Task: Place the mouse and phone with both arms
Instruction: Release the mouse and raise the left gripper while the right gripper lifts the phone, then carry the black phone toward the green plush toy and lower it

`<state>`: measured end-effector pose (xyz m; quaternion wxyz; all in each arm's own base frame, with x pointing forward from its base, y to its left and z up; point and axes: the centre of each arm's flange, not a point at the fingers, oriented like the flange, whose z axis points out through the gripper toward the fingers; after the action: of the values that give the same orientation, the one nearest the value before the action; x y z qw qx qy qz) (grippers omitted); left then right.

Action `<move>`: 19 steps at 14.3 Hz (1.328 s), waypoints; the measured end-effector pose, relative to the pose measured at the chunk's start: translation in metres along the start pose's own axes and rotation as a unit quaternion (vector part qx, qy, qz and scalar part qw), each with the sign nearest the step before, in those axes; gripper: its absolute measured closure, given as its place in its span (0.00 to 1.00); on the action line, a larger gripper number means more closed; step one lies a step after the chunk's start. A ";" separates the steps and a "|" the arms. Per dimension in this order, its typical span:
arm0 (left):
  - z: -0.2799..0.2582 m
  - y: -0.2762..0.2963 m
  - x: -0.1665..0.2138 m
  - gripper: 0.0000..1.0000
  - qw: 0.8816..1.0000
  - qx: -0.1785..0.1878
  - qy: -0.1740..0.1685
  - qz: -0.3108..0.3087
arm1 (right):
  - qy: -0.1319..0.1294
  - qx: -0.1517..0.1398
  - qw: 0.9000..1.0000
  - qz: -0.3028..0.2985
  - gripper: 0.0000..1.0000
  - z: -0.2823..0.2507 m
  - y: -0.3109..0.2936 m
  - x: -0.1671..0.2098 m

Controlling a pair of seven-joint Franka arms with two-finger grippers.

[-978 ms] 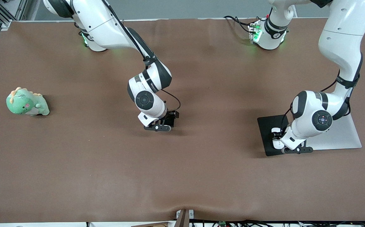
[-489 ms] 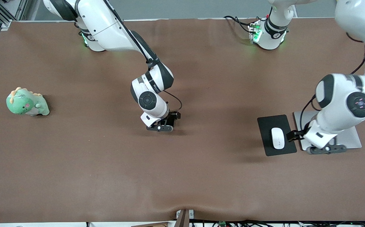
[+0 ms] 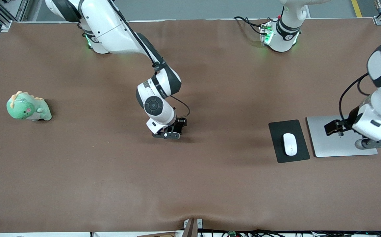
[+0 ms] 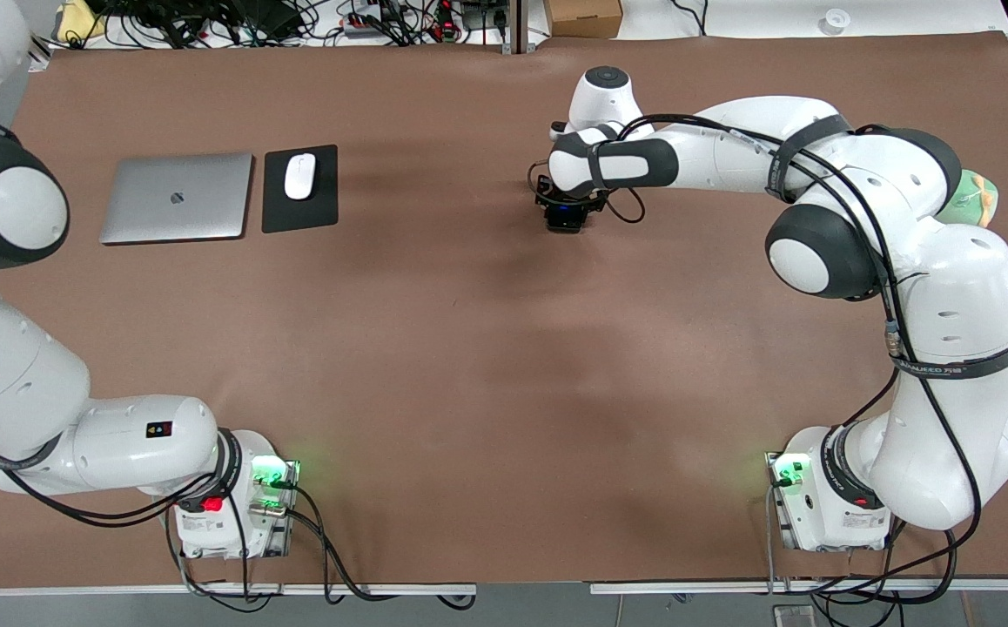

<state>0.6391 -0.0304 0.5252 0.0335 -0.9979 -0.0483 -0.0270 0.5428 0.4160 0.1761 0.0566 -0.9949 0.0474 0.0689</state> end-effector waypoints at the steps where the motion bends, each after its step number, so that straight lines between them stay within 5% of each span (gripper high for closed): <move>1: -0.015 -0.002 -0.006 0.00 1.000 -0.002 0.000 -0.003 | -0.010 -0.006 1.000 0.001 0.20 0.000 0.002 0.000; 11: -0.088 0.005 -0.057 0.00 1.000 -0.003 -0.018 0.003 | -0.029 -0.024 0.998 0.055 0.20 -0.052 0.095 0.069; 19: -0.101 0.011 -0.075 0.00 0.999 -0.026 -0.044 0.010 | -0.064 -0.067 0.996 -0.002 0.20 -0.094 0.228 0.086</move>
<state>0.5605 -0.0558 0.6203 0.0058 -0.9991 -0.0386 0.0160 0.6167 0.1717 0.2318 -0.0067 -0.9901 0.0373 0.1352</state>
